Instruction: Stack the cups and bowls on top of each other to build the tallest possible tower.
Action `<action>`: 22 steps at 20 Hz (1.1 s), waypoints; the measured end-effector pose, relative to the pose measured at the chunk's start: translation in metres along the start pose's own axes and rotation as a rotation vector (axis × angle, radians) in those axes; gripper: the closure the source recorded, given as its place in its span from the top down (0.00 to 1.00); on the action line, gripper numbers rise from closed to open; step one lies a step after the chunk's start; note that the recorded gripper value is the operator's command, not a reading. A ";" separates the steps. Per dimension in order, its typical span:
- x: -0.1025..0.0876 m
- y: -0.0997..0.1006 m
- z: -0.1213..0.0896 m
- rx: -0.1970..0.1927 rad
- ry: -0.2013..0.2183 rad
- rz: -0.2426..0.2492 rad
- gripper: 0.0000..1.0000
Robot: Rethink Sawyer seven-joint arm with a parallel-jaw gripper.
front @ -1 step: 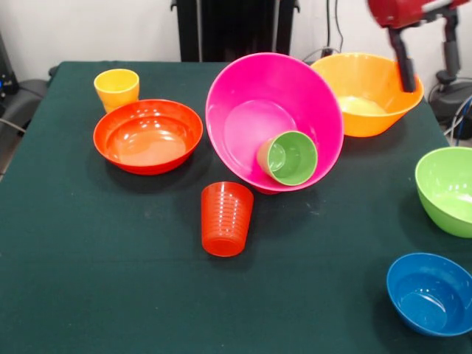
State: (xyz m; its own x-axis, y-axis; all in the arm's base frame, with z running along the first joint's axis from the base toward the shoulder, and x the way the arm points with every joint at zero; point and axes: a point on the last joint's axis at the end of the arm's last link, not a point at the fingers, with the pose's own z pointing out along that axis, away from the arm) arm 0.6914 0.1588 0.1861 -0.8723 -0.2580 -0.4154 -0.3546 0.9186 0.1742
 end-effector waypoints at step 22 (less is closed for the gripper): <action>-0.028 -0.038 0.040 0.118 -0.019 0.063 1.00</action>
State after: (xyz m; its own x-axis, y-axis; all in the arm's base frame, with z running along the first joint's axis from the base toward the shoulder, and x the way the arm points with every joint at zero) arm 0.7424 0.1433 0.1550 -0.8847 -0.1935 -0.4241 -0.2560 0.9620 0.0952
